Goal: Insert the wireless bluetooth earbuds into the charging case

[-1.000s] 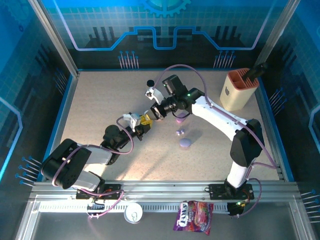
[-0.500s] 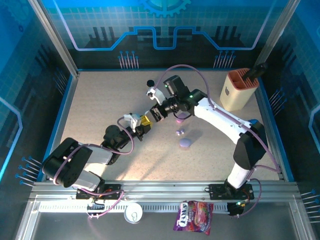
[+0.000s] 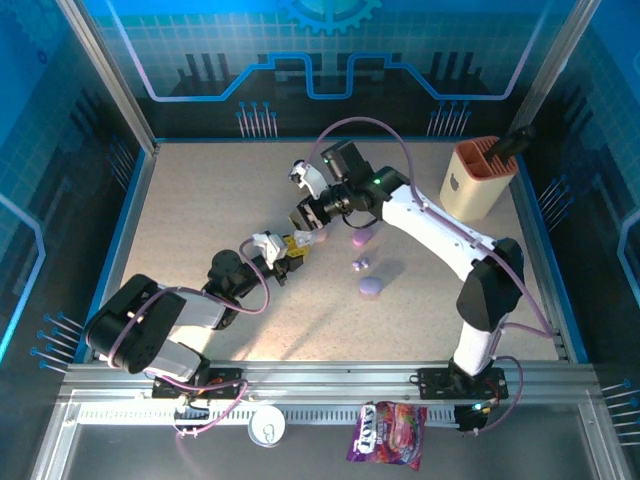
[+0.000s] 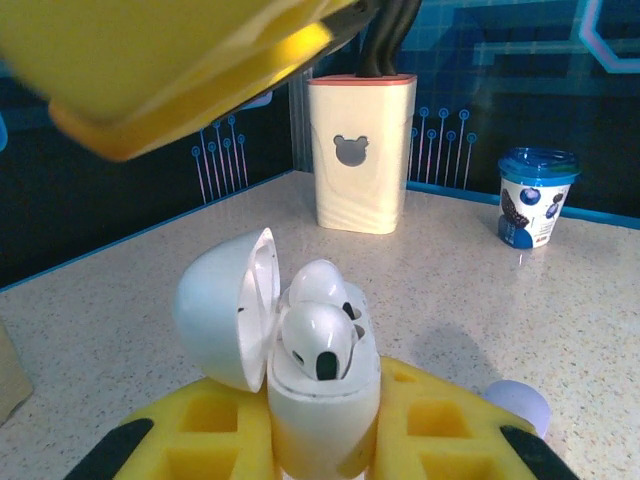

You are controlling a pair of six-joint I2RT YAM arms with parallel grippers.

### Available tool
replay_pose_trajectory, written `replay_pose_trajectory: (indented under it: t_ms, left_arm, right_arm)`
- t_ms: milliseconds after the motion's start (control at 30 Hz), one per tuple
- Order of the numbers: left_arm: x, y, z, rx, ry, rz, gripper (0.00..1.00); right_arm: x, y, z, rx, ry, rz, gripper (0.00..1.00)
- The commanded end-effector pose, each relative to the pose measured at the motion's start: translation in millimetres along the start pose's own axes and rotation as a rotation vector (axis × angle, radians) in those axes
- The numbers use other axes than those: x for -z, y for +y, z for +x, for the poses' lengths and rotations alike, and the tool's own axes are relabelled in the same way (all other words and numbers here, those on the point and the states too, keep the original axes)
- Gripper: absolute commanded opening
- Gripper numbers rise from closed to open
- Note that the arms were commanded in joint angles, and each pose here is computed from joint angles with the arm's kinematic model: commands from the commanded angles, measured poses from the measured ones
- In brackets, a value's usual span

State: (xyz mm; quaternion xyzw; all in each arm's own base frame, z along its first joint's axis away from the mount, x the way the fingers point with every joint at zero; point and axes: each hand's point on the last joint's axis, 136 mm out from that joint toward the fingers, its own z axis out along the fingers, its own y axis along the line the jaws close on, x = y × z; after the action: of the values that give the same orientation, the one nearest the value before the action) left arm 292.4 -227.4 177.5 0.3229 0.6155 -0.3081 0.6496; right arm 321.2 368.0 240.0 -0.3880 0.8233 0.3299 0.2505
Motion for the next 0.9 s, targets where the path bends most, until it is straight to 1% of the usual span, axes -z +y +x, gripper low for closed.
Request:
replay_pose_trajectory:
  t_ms: [0,100,200,300,400,500,633,667,700,767,833,867]
  left_arm:
    - [3.0,-8.3,-10.0,-0.032,-0.030,0.033,0.10]
    - [2.0,-5.9,-13.2,-0.010,-0.028,0.023,0.10]
    - [2.4,-3.5,-13.5,-0.001,-0.021,0.008,0.11]
    - [4.0,-0.2,-14.4,0.013,-0.019,-0.015,0.11]
    - [3.6,2.4,-15.4,0.040,-0.004,-0.029,0.08]
    - [4.0,3.1,-17.8,0.056,0.013,-0.033,0.08]
    - [6.7,0.8,-20.0,0.058,0.029,-0.027,0.08]
    - [7.3,-3.0,-19.8,0.061,0.037,-0.007,0.08]
    - [7.8,-8.0,-19.5,0.062,0.046,0.023,0.08]
    - [7.5,-28.2,-19.1,0.084,0.084,0.149,0.10]
    - [7.9,-48.7,-19.7,0.121,0.132,0.282,0.11]
    - [8.5,-54.4,-20.9,0.151,0.145,0.315,0.11]
  right_arm:
    - [-9.0,-2.6,20.1,-0.015,0.115,0.016,0.34]
    - [-14.0,0.8,31.7,-0.012,0.186,0.000,0.32]
    - [-13.0,5.7,37.6,-0.002,0.210,-0.023,0.30]
    - [-7.9,11.7,39.0,0.021,0.196,-0.046,0.30]
    - [-2.2,17.6,42.1,0.031,0.190,-0.068,0.30]
    - [4.4,23.0,43.2,0.052,0.172,-0.089,0.30]
    - [15.4,25.0,38.1,0.092,0.094,-0.095,0.29]
    - [19.1,26.4,36.1,0.102,0.074,-0.103,0.30]
    - [22.3,26.0,34.5,0.113,0.055,-0.105,0.33]
    - [29.7,24.7,32.9,0.150,0.004,-0.100,0.44]
    - [36.0,28.0,36.4,0.228,-0.045,-0.114,0.50]
    - [37.9,30.0,40.2,0.265,-0.065,-0.121,0.53]
